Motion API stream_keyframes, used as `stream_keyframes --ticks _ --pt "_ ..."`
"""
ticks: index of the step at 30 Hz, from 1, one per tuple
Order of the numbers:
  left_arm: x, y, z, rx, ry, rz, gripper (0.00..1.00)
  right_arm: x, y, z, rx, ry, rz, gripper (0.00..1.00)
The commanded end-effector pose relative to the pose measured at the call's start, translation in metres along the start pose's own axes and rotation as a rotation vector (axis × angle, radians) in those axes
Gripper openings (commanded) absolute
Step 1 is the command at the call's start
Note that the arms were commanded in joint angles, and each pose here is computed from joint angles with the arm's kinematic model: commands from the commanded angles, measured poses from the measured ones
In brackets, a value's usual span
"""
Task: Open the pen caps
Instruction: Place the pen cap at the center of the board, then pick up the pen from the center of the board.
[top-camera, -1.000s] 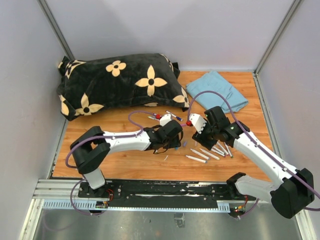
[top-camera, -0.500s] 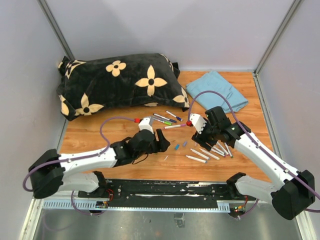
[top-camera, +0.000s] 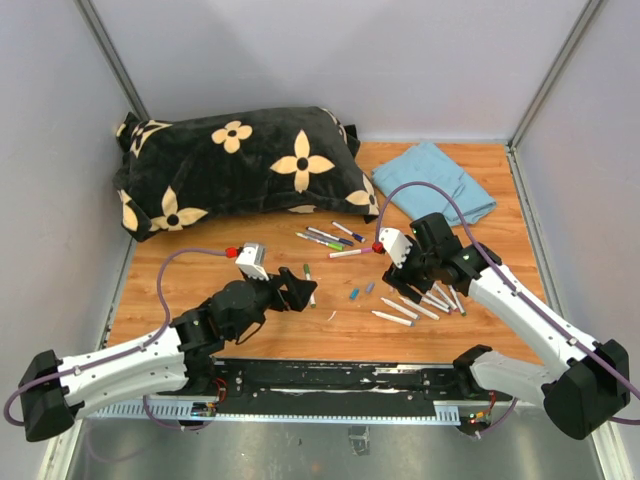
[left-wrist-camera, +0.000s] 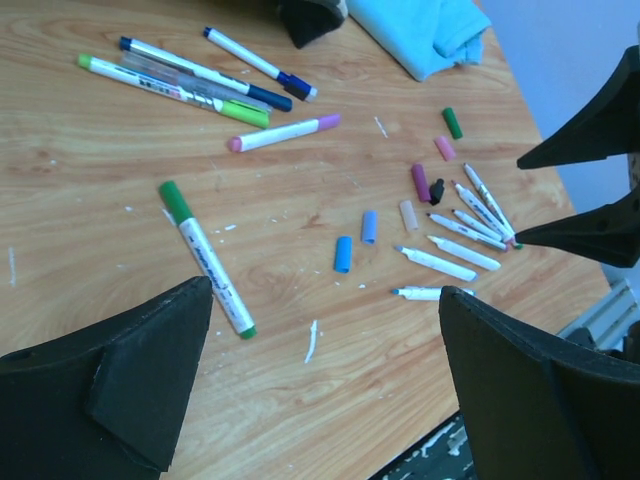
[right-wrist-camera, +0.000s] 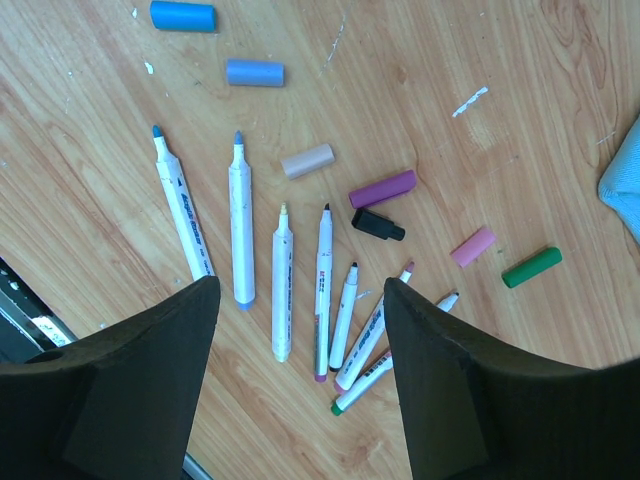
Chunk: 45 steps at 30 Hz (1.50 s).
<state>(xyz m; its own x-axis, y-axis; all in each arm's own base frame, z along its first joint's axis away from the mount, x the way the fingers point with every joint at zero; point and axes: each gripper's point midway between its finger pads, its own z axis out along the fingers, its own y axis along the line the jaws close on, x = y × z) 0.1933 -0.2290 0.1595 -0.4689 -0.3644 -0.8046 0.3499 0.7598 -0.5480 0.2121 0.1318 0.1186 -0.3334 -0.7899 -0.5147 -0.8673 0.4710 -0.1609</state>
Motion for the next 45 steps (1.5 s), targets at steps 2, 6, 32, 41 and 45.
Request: stream_keyframes --ticks 2,6,32,41,45 --pt "-0.001 0.017 -0.003 -0.073 -0.007 0.072 0.99 0.002 0.001 0.001 -0.016 0.002 -0.004 0.69" --pt "0.004 0.023 0.000 -0.112 0.019 0.099 0.99 0.003 0.001 0.001 -0.019 0.003 -0.004 0.70" --pt "0.036 0.042 0.020 -0.244 0.162 0.204 0.99 0.004 0.004 0.002 -0.032 0.005 -0.011 0.71" --pt "0.042 0.044 0.023 -0.262 0.190 0.213 0.99 0.004 0.004 0.002 -0.035 0.005 -0.013 0.71" --pt "0.043 0.044 0.024 -0.266 0.197 0.217 0.99 0.004 0.004 0.002 -0.034 0.004 -0.013 0.71"
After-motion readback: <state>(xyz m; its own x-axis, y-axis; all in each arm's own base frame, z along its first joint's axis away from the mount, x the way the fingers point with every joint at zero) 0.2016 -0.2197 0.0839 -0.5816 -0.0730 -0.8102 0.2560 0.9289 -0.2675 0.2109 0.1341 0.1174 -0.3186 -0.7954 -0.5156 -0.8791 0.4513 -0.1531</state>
